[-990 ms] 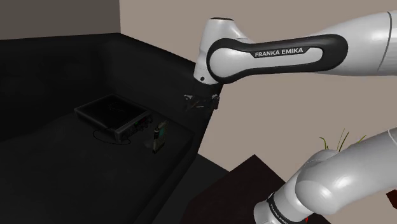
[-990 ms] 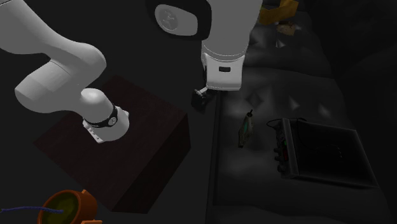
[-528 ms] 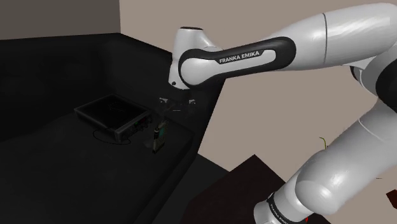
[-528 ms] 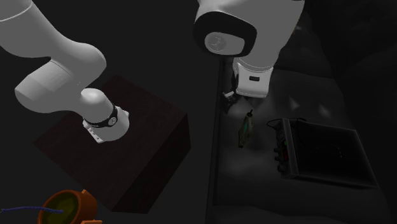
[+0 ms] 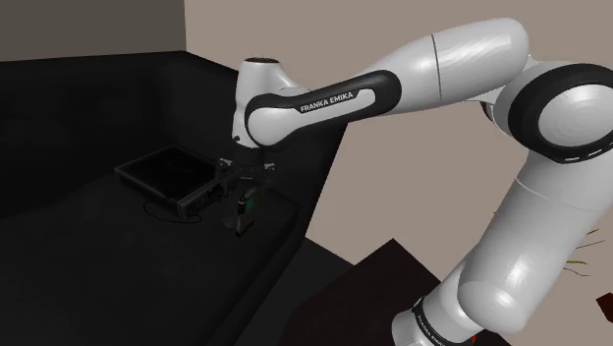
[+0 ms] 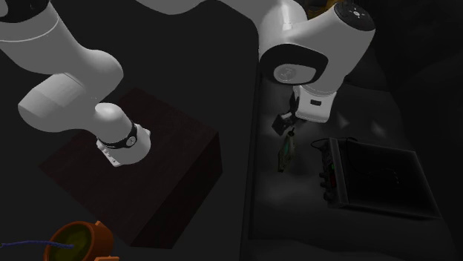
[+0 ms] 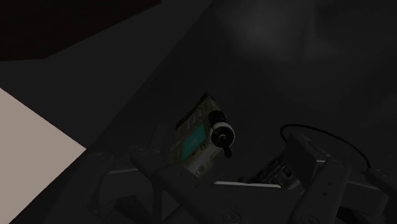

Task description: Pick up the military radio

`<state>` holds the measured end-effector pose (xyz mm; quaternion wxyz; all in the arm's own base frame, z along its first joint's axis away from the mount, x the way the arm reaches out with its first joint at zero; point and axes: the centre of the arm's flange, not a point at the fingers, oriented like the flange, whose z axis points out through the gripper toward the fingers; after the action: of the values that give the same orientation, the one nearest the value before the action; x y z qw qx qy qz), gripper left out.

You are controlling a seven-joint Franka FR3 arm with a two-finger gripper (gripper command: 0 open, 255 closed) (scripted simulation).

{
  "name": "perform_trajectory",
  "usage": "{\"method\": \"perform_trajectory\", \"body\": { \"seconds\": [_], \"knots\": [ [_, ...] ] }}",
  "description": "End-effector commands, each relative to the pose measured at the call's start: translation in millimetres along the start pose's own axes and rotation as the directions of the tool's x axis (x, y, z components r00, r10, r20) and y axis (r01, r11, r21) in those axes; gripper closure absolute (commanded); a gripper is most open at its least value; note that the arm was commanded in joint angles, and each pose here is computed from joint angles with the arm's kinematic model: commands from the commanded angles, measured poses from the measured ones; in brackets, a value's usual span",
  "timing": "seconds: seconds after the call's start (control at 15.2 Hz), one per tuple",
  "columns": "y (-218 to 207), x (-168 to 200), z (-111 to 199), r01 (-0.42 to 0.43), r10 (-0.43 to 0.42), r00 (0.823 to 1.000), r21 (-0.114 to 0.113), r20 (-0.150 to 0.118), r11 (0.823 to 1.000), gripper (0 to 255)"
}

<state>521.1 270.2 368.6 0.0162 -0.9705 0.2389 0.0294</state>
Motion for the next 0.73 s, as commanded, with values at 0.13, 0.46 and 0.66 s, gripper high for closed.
{"method": "perform_trajectory", "body": {
  "seconds": [0.13,0.46,0.66],
  "knots": [
    [-1.1,3.3,22.0,-0.002,0.002,1.000,0.001,0.000,1.000,0],
    [-1.0,3.3,30.7,-0.002,0.002,1.000,0.001,0.000,1.000,255],
    [-0.9,3.4,31.0,-0.002,0.002,1.000,0.001,0.000,1.000,255]
  ]
}}
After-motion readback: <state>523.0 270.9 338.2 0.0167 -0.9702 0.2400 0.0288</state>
